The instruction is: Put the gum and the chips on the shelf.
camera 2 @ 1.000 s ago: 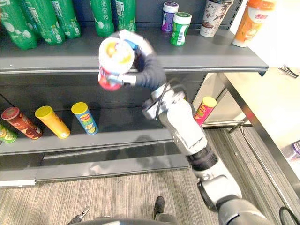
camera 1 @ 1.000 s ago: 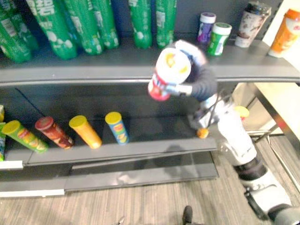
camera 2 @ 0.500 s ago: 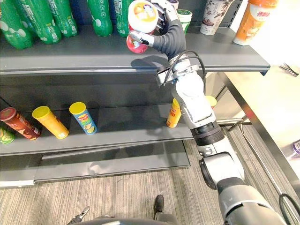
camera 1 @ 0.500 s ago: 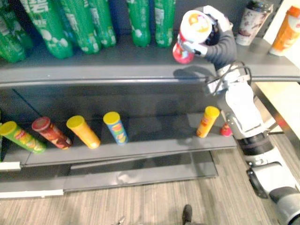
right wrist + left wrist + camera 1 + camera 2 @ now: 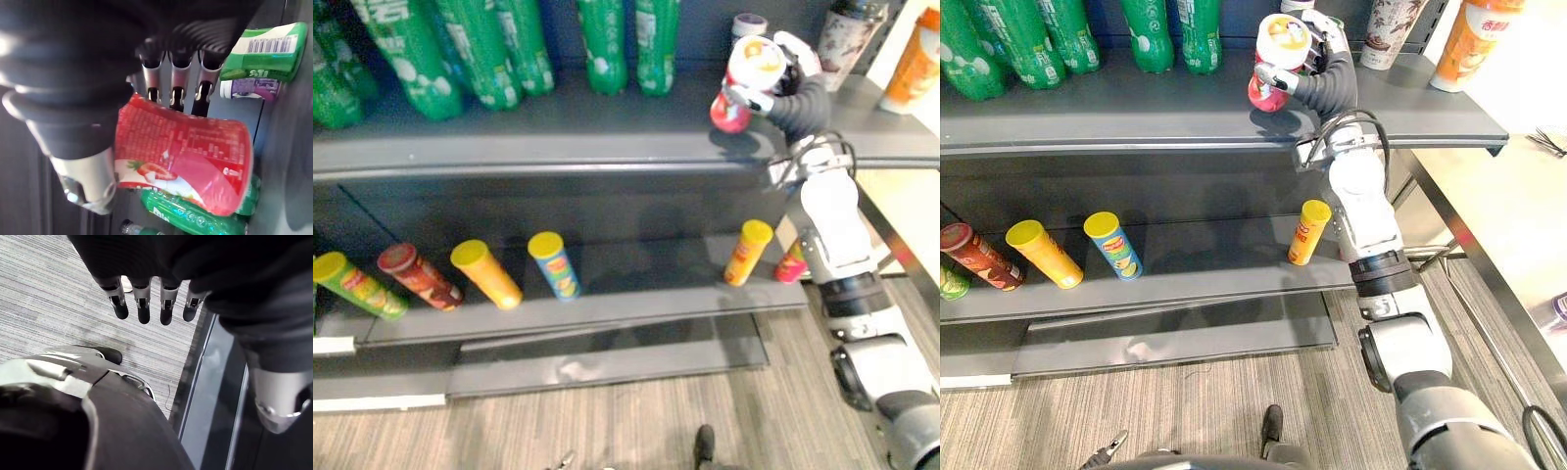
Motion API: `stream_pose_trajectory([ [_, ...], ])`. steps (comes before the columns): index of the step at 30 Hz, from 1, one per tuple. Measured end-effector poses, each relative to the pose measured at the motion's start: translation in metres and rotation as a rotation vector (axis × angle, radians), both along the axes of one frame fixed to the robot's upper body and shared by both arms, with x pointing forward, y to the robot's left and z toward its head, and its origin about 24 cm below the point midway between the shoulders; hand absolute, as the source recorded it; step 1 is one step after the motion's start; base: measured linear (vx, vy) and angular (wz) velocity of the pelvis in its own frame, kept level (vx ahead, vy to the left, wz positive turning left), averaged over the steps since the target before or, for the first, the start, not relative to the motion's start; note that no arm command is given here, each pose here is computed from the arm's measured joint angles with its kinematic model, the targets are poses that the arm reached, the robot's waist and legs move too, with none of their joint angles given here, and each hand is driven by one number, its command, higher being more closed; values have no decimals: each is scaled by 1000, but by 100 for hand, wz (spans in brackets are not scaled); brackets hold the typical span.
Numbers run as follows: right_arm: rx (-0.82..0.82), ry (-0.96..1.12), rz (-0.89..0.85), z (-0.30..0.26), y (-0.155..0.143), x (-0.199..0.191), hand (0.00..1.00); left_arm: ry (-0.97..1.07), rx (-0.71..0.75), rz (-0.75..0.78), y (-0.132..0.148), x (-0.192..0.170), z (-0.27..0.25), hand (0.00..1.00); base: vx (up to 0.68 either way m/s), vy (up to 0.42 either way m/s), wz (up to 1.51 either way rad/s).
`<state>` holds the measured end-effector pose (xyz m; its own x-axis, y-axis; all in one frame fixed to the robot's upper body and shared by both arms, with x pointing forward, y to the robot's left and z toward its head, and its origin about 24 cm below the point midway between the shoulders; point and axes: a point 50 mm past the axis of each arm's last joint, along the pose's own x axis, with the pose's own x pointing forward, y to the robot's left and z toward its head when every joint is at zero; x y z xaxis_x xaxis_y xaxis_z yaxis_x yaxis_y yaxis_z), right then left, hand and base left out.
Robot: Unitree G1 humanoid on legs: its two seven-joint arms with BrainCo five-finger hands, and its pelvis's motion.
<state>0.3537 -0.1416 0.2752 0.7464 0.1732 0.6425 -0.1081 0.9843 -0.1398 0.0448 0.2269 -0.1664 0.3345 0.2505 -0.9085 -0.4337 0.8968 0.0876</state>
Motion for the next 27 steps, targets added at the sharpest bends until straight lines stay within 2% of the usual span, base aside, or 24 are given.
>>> stream_pose_trajectory([
  [6, -26, 6, -32, -1, -5, 1, 100, -14, 2, -6, 0, 4, 1, 0, 0, 0, 0],
  [16, 38, 14, -127, -13, -41, -3, 100, -17, -2, -35, -3, 5, 1, 0, 0, 0, 0],
  [27, 61, 27, -162, -25, -54, -10, 100, -20, 16, -80, -2, 7, 2, 0, -3, -1, 0],
])
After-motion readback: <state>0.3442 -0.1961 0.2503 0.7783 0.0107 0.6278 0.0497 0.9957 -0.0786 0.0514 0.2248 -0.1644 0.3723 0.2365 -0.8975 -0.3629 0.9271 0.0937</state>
